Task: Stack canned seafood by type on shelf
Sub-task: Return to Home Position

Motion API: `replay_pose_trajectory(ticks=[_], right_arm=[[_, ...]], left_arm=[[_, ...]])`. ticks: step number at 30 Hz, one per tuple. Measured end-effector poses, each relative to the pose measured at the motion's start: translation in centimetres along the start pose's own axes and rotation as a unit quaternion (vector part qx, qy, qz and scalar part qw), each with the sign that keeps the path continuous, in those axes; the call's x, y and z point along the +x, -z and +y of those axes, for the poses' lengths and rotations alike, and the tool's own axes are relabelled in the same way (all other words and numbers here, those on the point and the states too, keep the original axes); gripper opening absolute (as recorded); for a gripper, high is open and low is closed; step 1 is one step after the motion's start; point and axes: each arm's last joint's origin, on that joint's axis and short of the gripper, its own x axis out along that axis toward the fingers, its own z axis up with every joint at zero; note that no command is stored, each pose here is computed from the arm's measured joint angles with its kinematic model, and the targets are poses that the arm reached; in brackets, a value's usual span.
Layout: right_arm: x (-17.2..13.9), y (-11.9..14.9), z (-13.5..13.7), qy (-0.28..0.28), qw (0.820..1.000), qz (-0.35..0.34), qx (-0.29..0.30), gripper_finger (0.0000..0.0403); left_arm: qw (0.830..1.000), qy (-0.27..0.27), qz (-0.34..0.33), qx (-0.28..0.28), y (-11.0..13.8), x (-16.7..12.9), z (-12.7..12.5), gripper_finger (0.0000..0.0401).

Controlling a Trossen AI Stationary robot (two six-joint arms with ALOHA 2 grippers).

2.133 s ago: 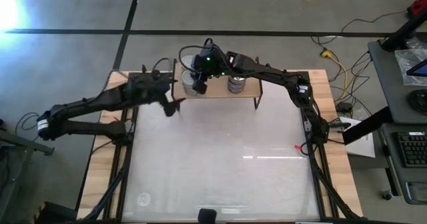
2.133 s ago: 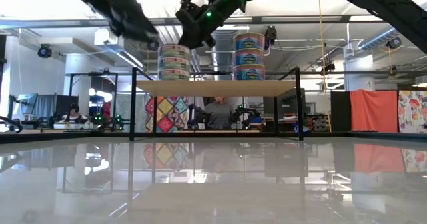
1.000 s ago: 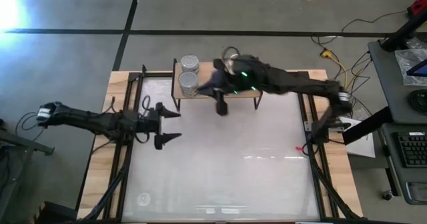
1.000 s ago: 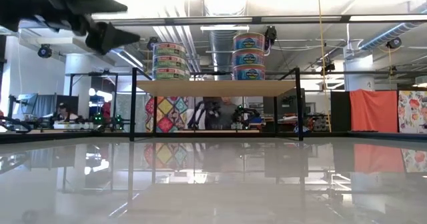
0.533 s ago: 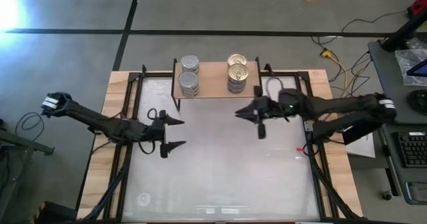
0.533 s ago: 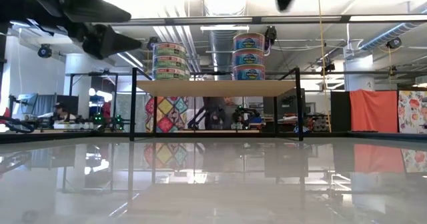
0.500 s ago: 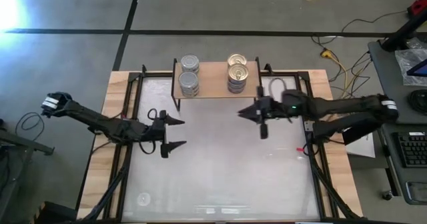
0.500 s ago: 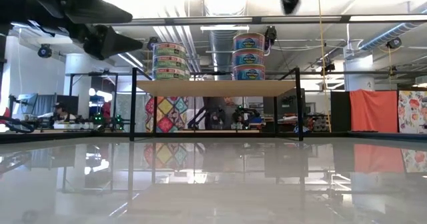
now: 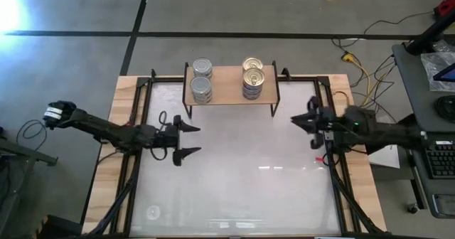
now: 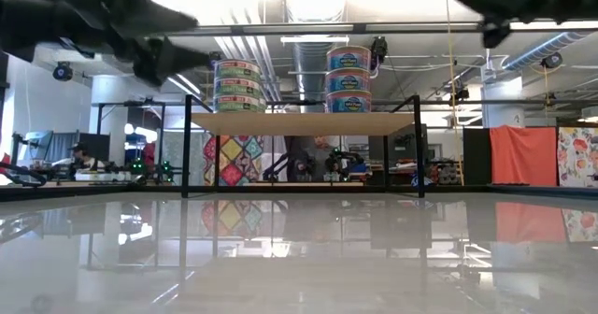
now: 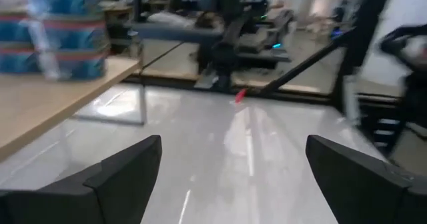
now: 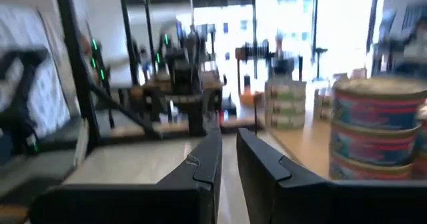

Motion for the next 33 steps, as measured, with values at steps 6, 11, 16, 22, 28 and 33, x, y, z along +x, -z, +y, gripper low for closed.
replay_pose_trajectory(ticks=[6,11,16,22,28,33], right_arm=[[-1.9,3.5,-0.1,-0.007,0.999,-0.037,0.03,0.0038],[-1.2,6.9,-0.4,0.001,0.999,0.012,0.048,0.0038],[-1.2,8.1,-0.5,0.008,0.997,0.044,0.063,0.0038],[-1.2,9.2,-0.8,0.045,0.994,0.104,0.004,0.0038],[-1.1,9.5,-0.8,0.045,0.992,0.119,-0.007,0.0038],[-1.1,9.6,-0.8,0.046,0.991,0.123,-0.007,0.0038]], left_arm=[[1.0,0.012,0.001,0.024,-0.8,-1.7,0.4,0.0345],[0.998,0.053,0.002,0.02,-0.1,-2.8,0.8,0.0337],[0.998,0.057,-0.012,-0.005,2.1,-3.8,1.9,0.032],[0.999,0.031,0.001,-0.012,3.5,-4.4,3.4,0.0289],[0.999,-0.018,0.031,-0.006,4.1,-4.8,4.8,0.0238],[0.994,-0.064,0.089,-0.019,5.2,-5.4,5.2,0.0206]])
